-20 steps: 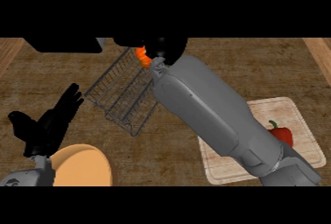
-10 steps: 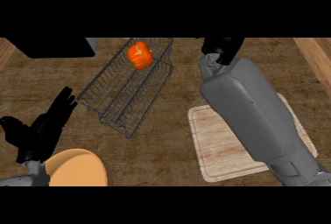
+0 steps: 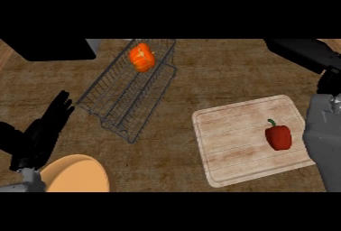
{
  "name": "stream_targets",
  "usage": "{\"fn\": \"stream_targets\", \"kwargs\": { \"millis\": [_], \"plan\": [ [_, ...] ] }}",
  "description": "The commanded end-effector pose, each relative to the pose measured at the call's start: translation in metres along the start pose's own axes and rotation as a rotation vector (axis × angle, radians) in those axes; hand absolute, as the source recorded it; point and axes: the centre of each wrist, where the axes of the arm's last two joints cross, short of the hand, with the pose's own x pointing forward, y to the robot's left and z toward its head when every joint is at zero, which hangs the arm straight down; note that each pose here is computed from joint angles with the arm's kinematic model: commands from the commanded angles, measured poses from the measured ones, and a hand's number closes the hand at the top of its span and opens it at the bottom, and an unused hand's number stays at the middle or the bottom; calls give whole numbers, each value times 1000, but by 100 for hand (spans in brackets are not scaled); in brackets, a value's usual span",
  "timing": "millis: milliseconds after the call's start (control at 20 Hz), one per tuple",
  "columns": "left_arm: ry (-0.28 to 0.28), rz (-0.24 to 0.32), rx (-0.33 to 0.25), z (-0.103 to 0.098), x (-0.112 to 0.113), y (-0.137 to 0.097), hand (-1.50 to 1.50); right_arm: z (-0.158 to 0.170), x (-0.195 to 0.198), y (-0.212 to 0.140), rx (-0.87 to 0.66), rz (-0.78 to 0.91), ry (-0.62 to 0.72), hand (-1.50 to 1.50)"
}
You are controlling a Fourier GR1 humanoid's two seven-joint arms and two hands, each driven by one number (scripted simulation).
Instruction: Pick the squash from the cutting board and place it in the tiered basket
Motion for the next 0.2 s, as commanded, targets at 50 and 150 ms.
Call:
{"fn": "stream_targets", "kwargs": {
  "millis": [50, 150],
  "plan": [
    [6, 1, -14, -2, -4, 4, 0, -2, 17, -76, -3, 61, -18, -150],
    [-16, 0, -24, 5, -3, -2, 0, -7, 12, -100, 14, 82, -18, -150]
  ]
}}
